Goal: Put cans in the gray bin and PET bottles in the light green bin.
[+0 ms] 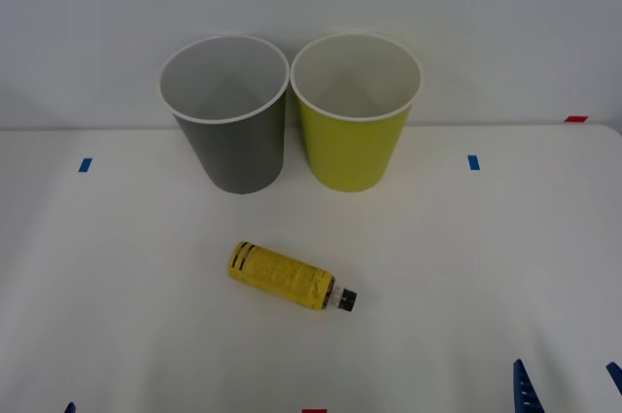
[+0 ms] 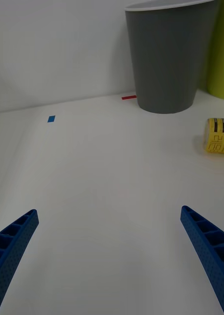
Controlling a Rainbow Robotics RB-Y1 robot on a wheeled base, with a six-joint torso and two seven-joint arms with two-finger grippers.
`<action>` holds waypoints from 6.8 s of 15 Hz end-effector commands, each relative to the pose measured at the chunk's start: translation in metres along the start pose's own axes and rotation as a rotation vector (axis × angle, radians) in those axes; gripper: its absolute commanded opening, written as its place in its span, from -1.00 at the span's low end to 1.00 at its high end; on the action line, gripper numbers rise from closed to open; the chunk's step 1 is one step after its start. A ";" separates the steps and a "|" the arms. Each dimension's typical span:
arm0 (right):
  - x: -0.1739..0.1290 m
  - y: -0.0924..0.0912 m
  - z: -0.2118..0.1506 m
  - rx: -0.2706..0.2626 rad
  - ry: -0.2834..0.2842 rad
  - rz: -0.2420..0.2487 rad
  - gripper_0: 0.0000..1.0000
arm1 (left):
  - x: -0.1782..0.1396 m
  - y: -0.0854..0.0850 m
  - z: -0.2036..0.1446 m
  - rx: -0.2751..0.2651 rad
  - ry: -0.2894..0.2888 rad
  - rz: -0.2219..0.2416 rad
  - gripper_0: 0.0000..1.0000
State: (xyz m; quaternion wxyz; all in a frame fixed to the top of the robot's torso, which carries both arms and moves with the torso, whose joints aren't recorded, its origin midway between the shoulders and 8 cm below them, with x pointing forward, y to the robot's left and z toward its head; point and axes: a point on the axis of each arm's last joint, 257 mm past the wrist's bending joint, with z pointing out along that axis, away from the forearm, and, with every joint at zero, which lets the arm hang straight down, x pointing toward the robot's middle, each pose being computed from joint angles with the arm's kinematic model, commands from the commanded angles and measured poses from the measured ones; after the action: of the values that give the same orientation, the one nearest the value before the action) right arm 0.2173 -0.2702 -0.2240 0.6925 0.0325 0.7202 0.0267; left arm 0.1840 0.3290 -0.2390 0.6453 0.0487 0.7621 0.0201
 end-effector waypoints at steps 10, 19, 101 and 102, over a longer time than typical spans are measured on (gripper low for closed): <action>0.000 0.000 0.000 0.000 0.000 0.000 0.96 | -0.013 -0.037 0.069 0.418 -0.107 0.299 1.00; 0.000 0.000 0.000 0.000 0.000 0.000 0.96 | -0.032 -0.079 0.099 0.635 -0.165 0.417 1.00; 0.000 0.000 0.000 0.000 0.000 0.000 0.96 | -0.064 -0.276 0.218 1.065 0.168 1.659 0.57; 0.000 0.000 0.000 0.000 0.000 0.000 0.95 | -0.061 -0.283 0.218 1.080 0.157 1.654 0.55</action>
State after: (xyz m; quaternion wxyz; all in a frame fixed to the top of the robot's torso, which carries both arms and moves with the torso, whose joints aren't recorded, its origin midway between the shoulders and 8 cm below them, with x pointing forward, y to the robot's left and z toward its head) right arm 0.2173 -0.2702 -0.2240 0.6925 0.0325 0.7202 0.0267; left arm 0.3950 0.0411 -0.2386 0.2633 0.8495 0.4403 0.1232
